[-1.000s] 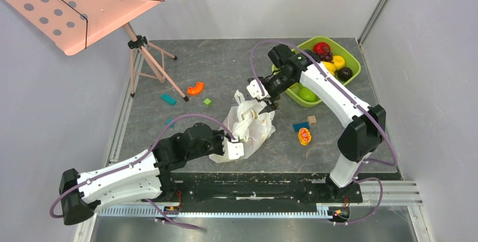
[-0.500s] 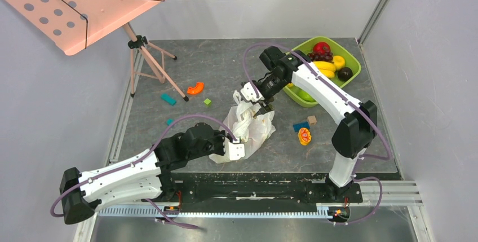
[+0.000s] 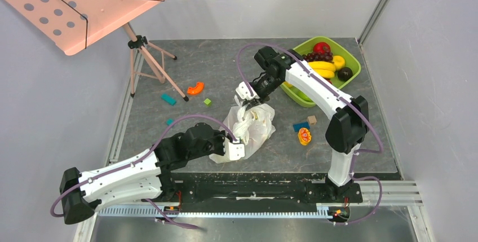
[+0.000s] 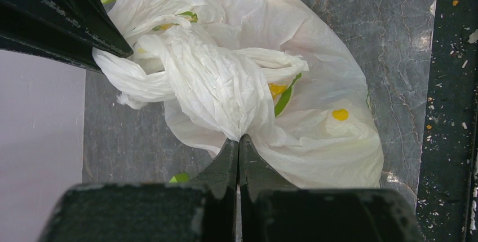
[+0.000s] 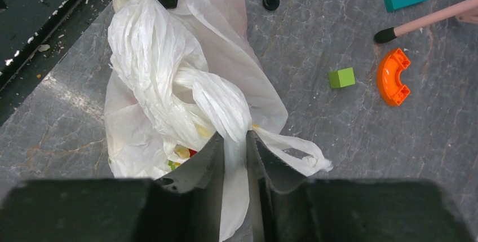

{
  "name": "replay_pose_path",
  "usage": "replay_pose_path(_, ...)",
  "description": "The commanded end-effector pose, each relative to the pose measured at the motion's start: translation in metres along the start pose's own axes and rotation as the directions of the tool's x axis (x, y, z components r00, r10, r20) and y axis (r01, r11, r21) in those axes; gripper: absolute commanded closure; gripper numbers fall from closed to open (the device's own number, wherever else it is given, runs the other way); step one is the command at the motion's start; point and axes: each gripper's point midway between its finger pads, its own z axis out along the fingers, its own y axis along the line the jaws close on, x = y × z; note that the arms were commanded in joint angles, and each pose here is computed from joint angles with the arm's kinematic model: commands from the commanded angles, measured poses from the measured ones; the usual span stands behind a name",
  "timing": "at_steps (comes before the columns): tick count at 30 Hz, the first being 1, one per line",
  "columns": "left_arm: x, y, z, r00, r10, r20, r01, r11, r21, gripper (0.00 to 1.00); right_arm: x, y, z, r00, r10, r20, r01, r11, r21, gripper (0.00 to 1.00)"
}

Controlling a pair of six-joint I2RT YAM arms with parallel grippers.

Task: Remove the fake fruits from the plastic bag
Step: Untie the plastic bag at the center of the board.

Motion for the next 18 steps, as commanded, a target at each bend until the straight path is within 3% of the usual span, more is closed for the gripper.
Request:
replay_pose_path(1,-0.016,0.014,-0.004,0.998,0.028,0.052,-0.026,0.999,-0.034,0.98,-0.009,-0.01,-0.005,1.0,-0.03,0.002,0.03,0.999,0.027,0.85)
replay_pose_path(3,-0.016,0.017,-0.006,0.999,0.019,0.05,-0.016,0.999,-0.049,0.98,-0.011,-0.012,-0.007,0.999,-0.033,0.0,0.033,0.999,0.04,1.0)
replay_pose_path(7,-0.015,0.031,-0.011,0.998,-0.032,0.052,0.039,0.99,-0.135,0.98,-0.021,-0.017,-0.014,0.999,-0.043,0.015,0.041,0.995,0.093,1.0)
replay_pose_path(12,-0.017,0.055,-0.026,0.987,-0.126,0.104,0.151,0.945,-0.291,0.98,-0.04,-0.028,-0.03,0.996,-0.037,0.078,0.015,0.964,0.266,1.0)
replay_pose_path(15,-0.017,0.069,-0.036,0.971,-0.19,0.143,0.231,0.9,-0.37,0.98,-0.049,-0.032,-0.044,0.991,-0.044,0.128,-0.012,0.915,0.404,1.0)
replay_pose_path(18,-0.015,0.078,-0.043,0.953,-0.251,0.168,0.3,0.856,-0.421,0.98,-0.058,-0.043,-0.066,0.975,0.002,0.222,-0.136,0.796,0.59,1.0)
